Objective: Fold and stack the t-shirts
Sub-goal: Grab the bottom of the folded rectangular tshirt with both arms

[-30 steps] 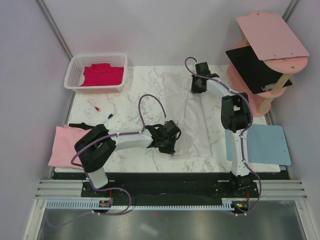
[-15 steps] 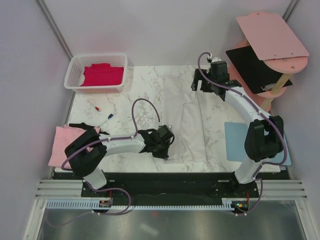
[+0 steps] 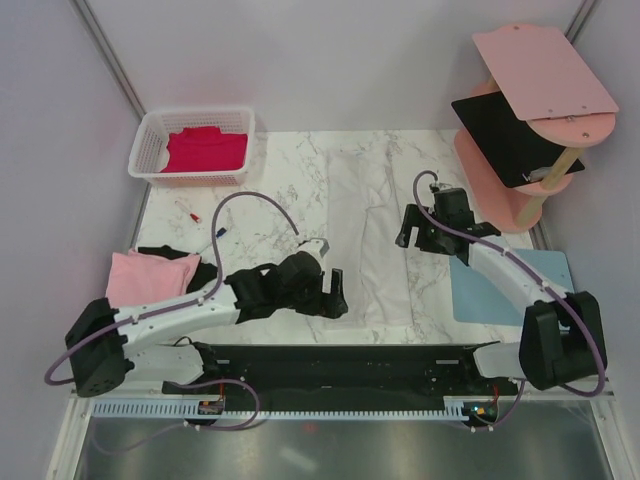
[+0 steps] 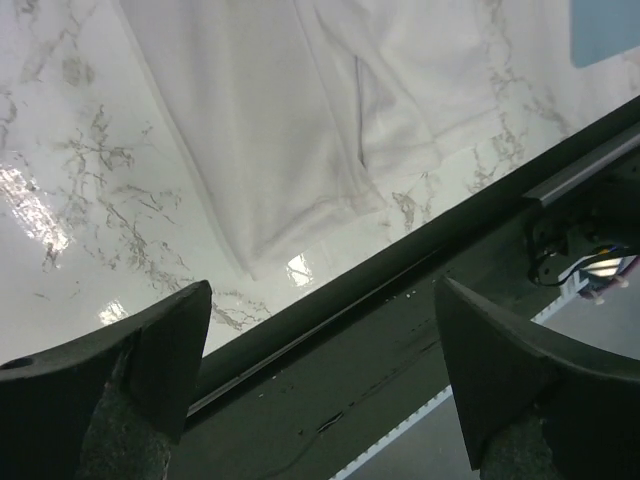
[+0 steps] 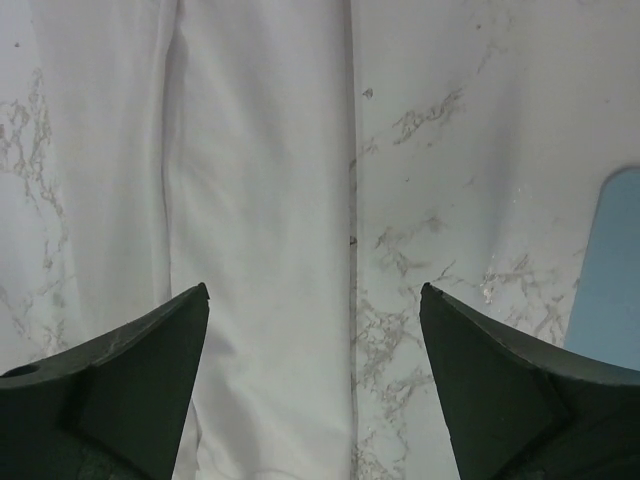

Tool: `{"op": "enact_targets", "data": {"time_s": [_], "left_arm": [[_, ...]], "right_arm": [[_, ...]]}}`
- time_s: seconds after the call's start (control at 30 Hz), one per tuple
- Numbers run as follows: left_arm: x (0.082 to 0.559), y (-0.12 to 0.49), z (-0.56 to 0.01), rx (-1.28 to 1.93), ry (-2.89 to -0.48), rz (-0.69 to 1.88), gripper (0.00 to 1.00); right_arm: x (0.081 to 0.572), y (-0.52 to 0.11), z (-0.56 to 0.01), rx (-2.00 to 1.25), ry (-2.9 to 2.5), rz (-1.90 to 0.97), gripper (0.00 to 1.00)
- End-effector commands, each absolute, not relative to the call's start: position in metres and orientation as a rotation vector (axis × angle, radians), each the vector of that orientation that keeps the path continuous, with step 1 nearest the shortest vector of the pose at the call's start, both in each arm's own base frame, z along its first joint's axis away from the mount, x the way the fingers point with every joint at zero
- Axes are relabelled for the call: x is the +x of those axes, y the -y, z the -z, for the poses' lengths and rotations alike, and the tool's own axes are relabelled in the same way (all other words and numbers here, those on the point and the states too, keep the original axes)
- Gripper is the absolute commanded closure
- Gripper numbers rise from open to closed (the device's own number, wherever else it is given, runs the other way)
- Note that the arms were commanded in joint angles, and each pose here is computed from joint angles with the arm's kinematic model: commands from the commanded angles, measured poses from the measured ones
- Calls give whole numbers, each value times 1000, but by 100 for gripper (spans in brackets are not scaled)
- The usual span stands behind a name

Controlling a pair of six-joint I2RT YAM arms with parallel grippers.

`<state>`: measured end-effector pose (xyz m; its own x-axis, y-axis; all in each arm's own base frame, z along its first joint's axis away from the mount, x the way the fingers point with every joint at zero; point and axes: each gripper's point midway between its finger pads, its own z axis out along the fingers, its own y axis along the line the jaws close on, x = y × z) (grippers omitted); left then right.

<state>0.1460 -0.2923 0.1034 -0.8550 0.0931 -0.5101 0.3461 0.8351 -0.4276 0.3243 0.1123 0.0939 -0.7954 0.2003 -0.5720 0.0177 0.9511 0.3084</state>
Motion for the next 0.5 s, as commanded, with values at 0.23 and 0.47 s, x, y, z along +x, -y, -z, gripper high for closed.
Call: {"op": "enact_targets", "data": {"time_s": [0.23,0.47], "left_arm": [[141,254,-76,41,-2540,669,8],[139,261,-51,2,-2573,688,18]], "right_arm": [[252,-123,-62,337,-2595,-590,29],[205,-123,-29,387,-2717,-640,36]]}}
